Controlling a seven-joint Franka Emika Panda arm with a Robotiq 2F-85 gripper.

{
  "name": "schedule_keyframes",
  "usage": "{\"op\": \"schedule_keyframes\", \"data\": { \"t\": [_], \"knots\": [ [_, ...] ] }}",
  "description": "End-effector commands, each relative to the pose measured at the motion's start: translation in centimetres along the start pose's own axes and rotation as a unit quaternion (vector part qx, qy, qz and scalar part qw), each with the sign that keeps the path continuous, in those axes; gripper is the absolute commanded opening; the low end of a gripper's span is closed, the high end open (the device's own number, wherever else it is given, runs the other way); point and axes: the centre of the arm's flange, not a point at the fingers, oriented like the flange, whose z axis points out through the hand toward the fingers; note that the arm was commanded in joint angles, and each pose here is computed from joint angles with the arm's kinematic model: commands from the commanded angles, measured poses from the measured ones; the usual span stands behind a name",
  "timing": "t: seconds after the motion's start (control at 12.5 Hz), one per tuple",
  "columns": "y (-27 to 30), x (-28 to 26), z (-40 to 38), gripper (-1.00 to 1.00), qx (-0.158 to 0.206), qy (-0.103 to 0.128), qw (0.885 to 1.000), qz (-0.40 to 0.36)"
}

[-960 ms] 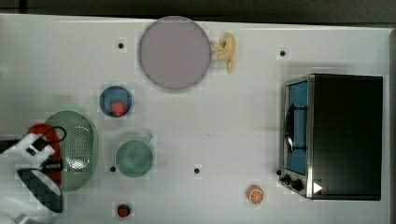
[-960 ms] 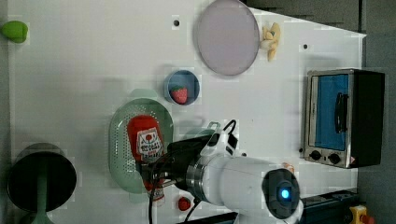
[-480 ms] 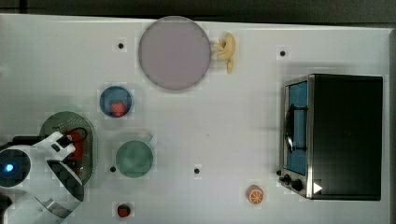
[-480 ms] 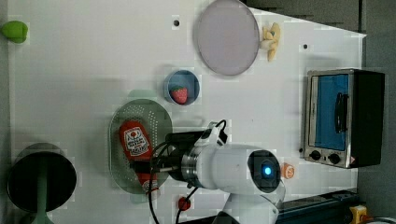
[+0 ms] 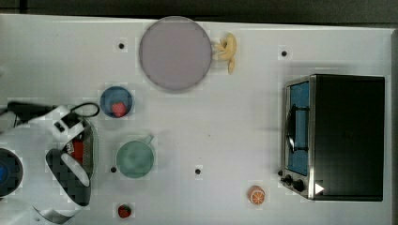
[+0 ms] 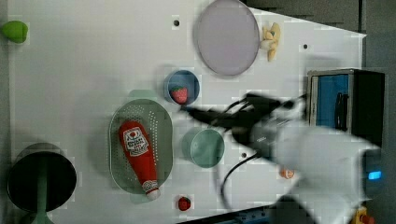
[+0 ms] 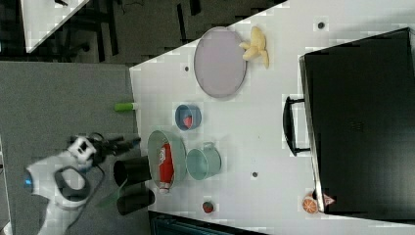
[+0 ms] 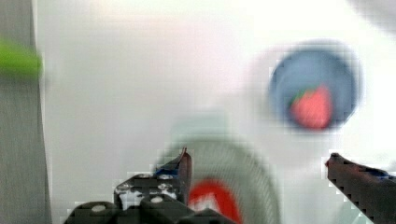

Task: Pick Ketchup from the table and place it in strainer.

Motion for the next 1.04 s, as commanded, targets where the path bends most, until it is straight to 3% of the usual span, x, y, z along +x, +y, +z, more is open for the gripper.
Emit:
{"op": "schedule_keyframes", "data": {
  "t": [0.08,0.24,0.48,1.04],
  "knots": [
    [9.6,9.3,-5.7,1.00,-0.052,0.030,0.988,0.145],
    [14.9,12.5,-10.1,1.00,-0.094,0.025,0.977,0.192],
    [21.5,15.1,-16.0,1.00,-0.135,-0.010,0.962,0.237],
    [29.0,16.7,-22.4,1.00,-0.144,-0.056,0.936,0.315]
  ]
}}
